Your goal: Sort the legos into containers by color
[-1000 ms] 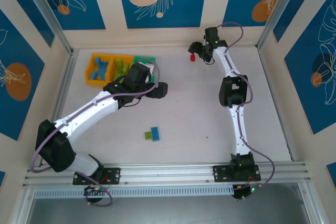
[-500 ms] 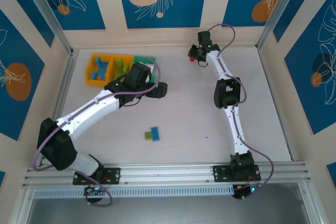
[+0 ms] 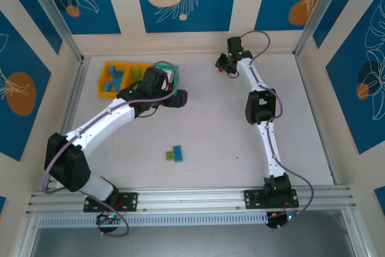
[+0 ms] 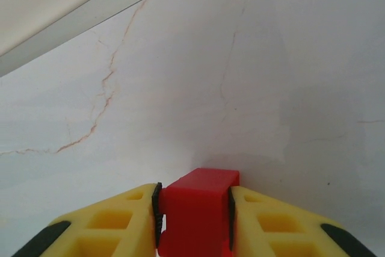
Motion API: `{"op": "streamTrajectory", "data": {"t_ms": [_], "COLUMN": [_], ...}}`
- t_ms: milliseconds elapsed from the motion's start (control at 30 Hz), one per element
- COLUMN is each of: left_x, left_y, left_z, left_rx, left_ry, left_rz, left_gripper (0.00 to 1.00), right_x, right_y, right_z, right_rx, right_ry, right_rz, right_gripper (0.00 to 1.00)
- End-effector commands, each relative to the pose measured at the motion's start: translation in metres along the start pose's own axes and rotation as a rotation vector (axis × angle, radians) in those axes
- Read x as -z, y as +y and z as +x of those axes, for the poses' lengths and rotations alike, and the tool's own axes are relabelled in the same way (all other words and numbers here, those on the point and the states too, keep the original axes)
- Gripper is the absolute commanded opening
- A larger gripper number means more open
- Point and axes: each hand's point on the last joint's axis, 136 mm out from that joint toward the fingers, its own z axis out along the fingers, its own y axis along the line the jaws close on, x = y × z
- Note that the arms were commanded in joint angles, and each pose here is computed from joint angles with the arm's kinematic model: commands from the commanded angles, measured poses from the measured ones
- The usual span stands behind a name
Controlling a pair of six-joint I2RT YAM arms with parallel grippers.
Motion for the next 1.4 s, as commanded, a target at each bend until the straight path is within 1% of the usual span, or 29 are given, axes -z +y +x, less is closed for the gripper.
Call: {"op": "streamTrajectory", "data": {"t_ms": [0,100,167,233,300,367,433,467,533,600,667,733,800,900,967,1000,1033,1067,1100,1167,1267,1367], "left_x": [0.009,0.014,0.019,0.026,0.035,0.044,0.052,0.055,0.062,0.069,0.075,0.078,0.081,0.083,0.086,0.087,0.088,0.088,0.088,0.088,0.087,0.082], "left_y": [0.003,0.007,0.009,0.011,0.013,0.018,0.025,0.028,0.038,0.047,0.053,0.055,0.053,0.049,0.049,0.049,0.049,0.050,0.051,0.050,0.045,0.033], "left_z": [-0.005,-0.009,-0.012,-0.017,-0.026,-0.034,-0.043,-0.046,-0.051,-0.056,-0.057,-0.055,-0.049,-0.035,-0.024,-0.017,-0.010,-0.003,0.006,0.020,0.037,0.056], "left_rx": [0.002,0.012,0.020,0.038,0.055,0.077,0.103,0.112,0.132,0.147,0.150,0.134,0.123,0.132,0.148,0.154,0.161,0.166,0.167,0.162,0.178,0.207], "left_ry": [-0.007,-0.016,-0.021,-0.033,-0.060,-0.088,-0.115,-0.122,-0.137,-0.157,-0.174,-0.178,-0.163,-0.130,-0.115,-0.106,-0.095,-0.083,-0.066,-0.040,-0.007,0.068], "left_rz": [0.022,0.030,0.037,0.052,0.064,0.075,0.085,0.087,0.081,0.072,0.066,0.065,0.075,0.099,0.108,0.112,0.111,0.110,0.107,0.115,0.141,0.159], "left_gripper": [1.00,1.00,1.00,1.00,1.00,1.00,1.00,1.00,1.00,1.00,1.00,1.00,1.00,1.00,1.00,1.00,1.00,1.00,1.00,1.00,0.99,0.94], "right_x": [-0.009,0.000,0.016,0.041,0.071,0.097,0.122,0.128,0.149,0.162,0.165,0.158,0.148,0.122,0.112,0.109,0.108,0.109,0.112,0.123,0.154,0.192], "right_y": [-0.015,-0.017,-0.007,0.012,0.034,0.058,0.087,0.100,0.133,0.161,0.185,0.207,0.227,0.252,0.265,0.271,0.276,0.278,0.280,0.284,0.286,0.277], "right_z": [0.036,0.041,0.035,0.025,0.017,0.017,0.028,0.039,0.062,0.085,0.104,0.121,0.133,0.147,0.152,0.153,0.152,0.150,0.149,0.148,0.144,0.138], "right_rx": [-0.090,-0.105,-0.102,-0.111,-0.111,-0.134,-0.150,-0.139,-0.085,-0.039,0.010,0.078,0.124,0.178,0.202,0.205,0.200,0.191,0.187,0.193,0.198,0.171], "right_ry": [0.141,0.171,0.165,0.151,0.124,0.112,0.131,0.148,0.162,0.174,0.180,0.175,0.188,0.200,0.197,0.195,0.190,0.184,0.184,0.183,0.188,0.203], "right_rz": [0.027,0.046,0.026,-0.029,-0.082,-0.152,-0.229,-0.246,-0.278,-0.311,-0.334,-0.344,-0.367,-0.401,-0.424,-0.442,-0.459,-0.465,-0.475,-0.492,-0.507,-0.493], "right_gripper": [0.29,0.22,0.18,0.16,0.15,0.15,0.15,0.14,0.15,0.15,0.15,0.15,0.15,0.15,0.18,0.22,0.33,0.41,0.45,0.47,0.50,0.52]}}
